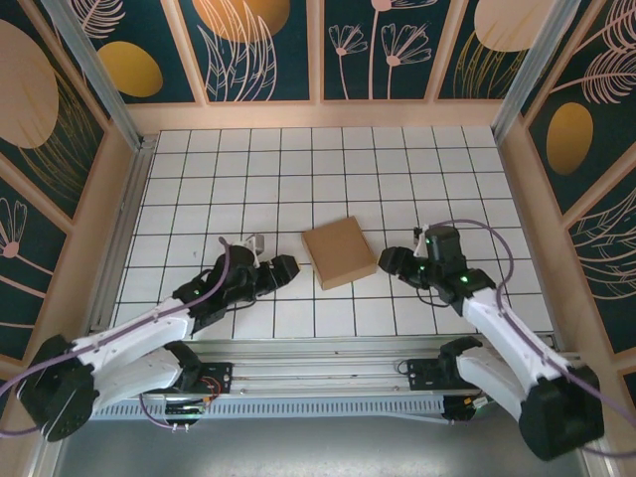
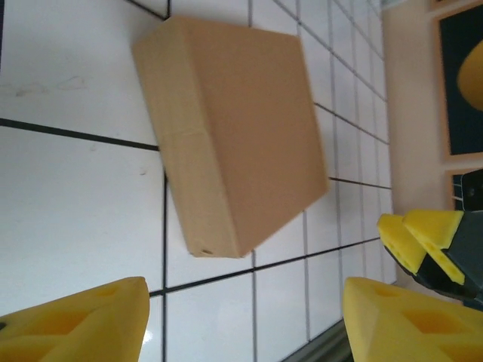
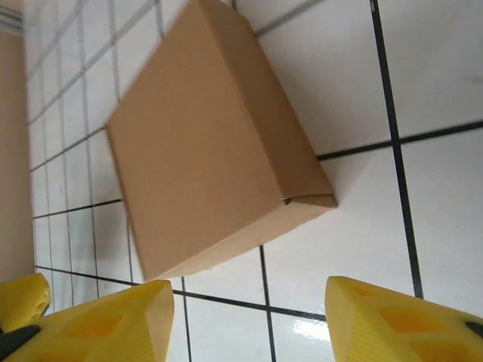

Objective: Fold the paper box

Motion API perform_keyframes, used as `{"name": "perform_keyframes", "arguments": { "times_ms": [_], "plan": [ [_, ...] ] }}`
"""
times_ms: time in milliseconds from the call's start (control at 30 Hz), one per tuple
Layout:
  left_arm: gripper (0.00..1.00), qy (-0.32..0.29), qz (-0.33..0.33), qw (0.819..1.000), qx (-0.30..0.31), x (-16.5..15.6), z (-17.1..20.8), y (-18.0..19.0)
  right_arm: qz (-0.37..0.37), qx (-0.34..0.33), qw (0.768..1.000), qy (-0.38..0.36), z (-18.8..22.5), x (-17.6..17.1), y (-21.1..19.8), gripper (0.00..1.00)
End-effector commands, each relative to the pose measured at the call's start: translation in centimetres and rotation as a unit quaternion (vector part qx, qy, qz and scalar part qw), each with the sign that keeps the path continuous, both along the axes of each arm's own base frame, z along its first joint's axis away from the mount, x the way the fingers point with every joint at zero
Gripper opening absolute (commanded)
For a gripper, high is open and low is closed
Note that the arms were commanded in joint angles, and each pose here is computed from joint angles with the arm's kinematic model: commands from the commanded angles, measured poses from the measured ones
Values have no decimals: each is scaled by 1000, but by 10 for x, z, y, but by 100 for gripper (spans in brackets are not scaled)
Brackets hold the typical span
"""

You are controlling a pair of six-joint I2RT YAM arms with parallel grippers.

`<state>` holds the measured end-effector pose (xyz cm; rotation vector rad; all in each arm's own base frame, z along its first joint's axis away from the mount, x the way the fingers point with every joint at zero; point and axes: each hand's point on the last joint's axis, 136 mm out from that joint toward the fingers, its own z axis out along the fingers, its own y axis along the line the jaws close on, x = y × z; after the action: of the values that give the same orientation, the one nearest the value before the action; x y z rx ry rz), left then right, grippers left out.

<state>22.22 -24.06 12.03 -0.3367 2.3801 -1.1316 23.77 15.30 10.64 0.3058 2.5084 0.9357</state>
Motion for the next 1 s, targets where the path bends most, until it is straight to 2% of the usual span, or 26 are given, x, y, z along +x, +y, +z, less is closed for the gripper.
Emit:
{"name": "perform_keyframes", "arguments": {
  "times_ms": [0, 100, 200, 333, 467, 567, 733, 833, 967],
  "plan": [
    [69, -1, 19, 1000, -17, 17, -8, -11, 18, 31, 999, -2, -6, 18, 16, 58],
    [69, 6, 17, 1000, 24, 32, -24, -21, 24, 8, 1000, -17, -12, 39, 16, 57],
    [69, 11, 8, 999, 38, 45, -35, -34, 20, 9, 1000, -11, -24, 51, 17, 45],
    [68, 22, 6, 999, 25, 62, -49, -49, -1, 46, 999, 6, -35, 58, 26, 33],
    [66, 36, 22, 999, -21, 88, -63, -55, -26, 67, 997, 21, -45, 65, 37, 29],
    [64, 37, 48, 997, -41, 114, -71, -44, -44, 84, 995, 36, -53, 74, 48, 26],
    [60, 12, 55, 998, -6, 167, -69, -16, -48, 125, 990, 48, -57, 97, 90, 26],
    [55, -6, 59, 998, 6, 201, -62, 3, -38, 137, 989, 39, -57, 125, 115, 27],
    [55, -27, 57, 998, 26, 240, -58, 18, -53, 130, 990, 8, -52, 175, 129, 27]
  ]
}}
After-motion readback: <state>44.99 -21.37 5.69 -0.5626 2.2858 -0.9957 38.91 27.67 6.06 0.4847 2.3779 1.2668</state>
